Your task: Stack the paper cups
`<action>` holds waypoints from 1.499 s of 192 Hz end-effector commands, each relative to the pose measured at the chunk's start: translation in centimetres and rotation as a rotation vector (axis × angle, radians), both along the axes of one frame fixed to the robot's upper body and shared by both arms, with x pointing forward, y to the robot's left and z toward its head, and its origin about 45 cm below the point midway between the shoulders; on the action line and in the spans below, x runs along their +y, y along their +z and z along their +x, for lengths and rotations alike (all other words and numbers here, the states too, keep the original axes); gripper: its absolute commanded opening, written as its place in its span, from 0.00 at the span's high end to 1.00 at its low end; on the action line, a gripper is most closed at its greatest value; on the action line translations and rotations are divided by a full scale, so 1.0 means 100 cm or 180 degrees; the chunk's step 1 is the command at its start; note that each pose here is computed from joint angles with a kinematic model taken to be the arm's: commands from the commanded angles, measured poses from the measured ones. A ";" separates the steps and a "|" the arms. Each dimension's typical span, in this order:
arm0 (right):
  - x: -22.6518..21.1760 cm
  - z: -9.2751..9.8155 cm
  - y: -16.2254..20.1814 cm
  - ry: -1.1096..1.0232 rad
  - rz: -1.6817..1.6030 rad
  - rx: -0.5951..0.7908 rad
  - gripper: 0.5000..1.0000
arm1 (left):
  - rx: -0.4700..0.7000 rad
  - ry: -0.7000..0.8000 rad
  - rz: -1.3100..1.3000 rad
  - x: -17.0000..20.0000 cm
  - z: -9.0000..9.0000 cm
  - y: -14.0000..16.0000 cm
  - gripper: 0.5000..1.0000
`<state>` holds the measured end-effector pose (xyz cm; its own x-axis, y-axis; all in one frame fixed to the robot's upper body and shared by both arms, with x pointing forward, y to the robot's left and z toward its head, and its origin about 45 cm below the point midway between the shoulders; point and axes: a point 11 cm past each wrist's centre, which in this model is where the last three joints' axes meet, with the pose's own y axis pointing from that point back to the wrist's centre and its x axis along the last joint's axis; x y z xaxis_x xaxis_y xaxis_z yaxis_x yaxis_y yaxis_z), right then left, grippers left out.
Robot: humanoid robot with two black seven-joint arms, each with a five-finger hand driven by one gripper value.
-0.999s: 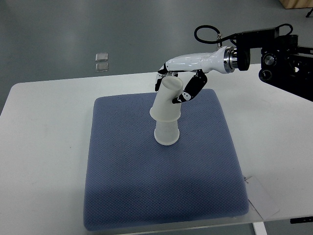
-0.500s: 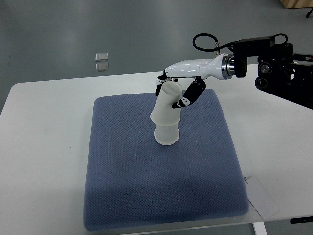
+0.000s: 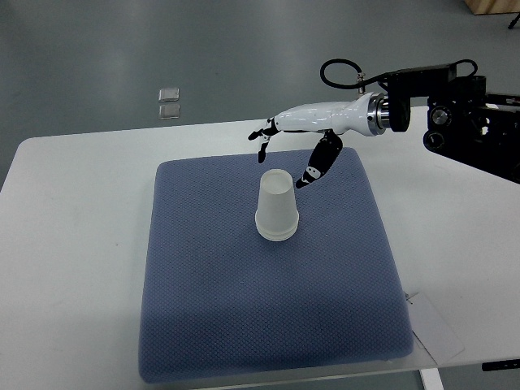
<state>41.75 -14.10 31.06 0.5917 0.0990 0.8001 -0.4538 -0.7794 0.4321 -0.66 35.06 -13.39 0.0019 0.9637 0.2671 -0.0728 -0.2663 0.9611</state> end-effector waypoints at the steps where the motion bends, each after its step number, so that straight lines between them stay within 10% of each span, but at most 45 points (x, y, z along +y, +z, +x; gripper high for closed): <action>1: -0.001 0.002 0.004 -0.0019 0.0024 -0.0021 0.17 | 0.0000 -0.0001 0.0000 0.000 0.000 0.000 0.00; 104: -0.102 0.071 0.013 -0.2074 0.1817 0.0683 0.17 | 0.0000 -0.0001 0.0000 0.000 0.000 0.000 0.00; 288: -0.114 0.065 -0.097 -0.3523 0.3610 0.2209 0.17 | 0.0000 -0.0001 0.0000 0.000 0.000 0.000 0.00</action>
<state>48.61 -26.29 22.15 0.2333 -0.9557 -0.1796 -0.9236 -0.2755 0.2664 -0.66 35.06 -13.40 0.0019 0.9637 0.2672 -0.0727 -0.2663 0.9611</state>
